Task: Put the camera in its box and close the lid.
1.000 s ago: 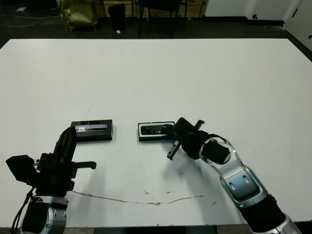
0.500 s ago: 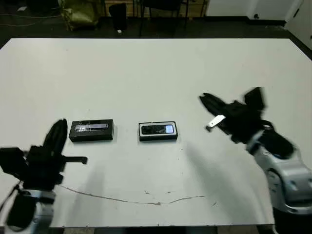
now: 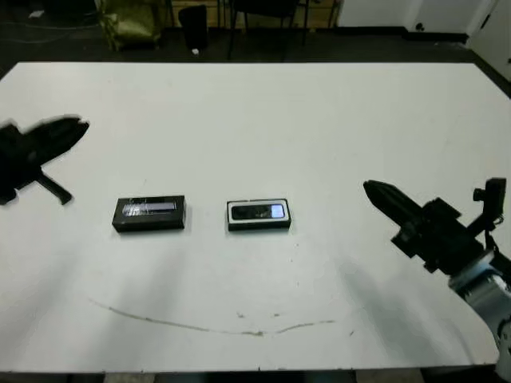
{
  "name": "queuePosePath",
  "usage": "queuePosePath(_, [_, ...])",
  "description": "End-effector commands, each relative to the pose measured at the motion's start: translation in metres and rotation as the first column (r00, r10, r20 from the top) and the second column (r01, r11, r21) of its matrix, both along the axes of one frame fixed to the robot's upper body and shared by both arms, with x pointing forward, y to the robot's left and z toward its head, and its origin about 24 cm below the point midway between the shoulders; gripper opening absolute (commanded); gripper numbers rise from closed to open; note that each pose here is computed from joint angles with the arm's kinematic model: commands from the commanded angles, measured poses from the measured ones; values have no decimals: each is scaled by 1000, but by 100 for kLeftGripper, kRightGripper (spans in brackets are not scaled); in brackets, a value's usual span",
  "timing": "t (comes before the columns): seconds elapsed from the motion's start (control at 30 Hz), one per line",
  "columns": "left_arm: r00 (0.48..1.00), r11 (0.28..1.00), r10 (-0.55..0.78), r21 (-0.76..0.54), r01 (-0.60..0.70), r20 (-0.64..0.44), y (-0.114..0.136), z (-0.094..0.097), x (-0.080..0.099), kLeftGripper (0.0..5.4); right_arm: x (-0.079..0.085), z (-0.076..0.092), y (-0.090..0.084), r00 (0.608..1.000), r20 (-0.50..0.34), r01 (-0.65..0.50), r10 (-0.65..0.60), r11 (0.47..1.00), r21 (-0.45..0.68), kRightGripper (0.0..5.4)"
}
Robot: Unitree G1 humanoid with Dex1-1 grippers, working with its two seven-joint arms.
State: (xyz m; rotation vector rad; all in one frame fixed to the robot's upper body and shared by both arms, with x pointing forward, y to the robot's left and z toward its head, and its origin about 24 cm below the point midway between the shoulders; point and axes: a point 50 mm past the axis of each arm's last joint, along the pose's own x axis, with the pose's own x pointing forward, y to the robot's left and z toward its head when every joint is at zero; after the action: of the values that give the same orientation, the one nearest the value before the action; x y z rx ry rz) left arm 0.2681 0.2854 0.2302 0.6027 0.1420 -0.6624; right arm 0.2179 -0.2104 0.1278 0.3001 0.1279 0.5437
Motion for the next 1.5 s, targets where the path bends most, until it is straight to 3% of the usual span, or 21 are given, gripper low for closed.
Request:
queuePosePath(0.03, [981, 991, -101, 64, 113, -166, -1, 2, 12, 154, -4, 1, 0, 999, -31, -10, 9, 1000, -28, 0])
queuePosePath(0.23, [905, 917, -237, 226, 329, -352, -27, 7, 32, 298, -5, 5, 2, 999, -47, -26, 23, 998, -56, 0])
queuePosePath(0.4, [816, 835, -319, 264, 482, -482, -43, -1, 48, 420, -8, 4, 0, 998, -61, -21, 17, 997, -69, 0])
queuePosePath(0.57, [773, 814, -346, 240, 529, -531, -50, -13, 57, 537, -9, 5, -3, 997, -73, -3, -1, 998, -59, 0])
queuePosePath(0.93, [701, 791, -374, 185, 583, -607, -53, -39, 61, 539, -10, 4, -8, 993, -113, 24, -35, 994, -104, 0])
queuePosePath(1.5, [646, 751, -377, 190, 632, -664, -46, -66, 65, 539, -12, -5, -8, 988, -139, 47, -63, 992, -117, 0])
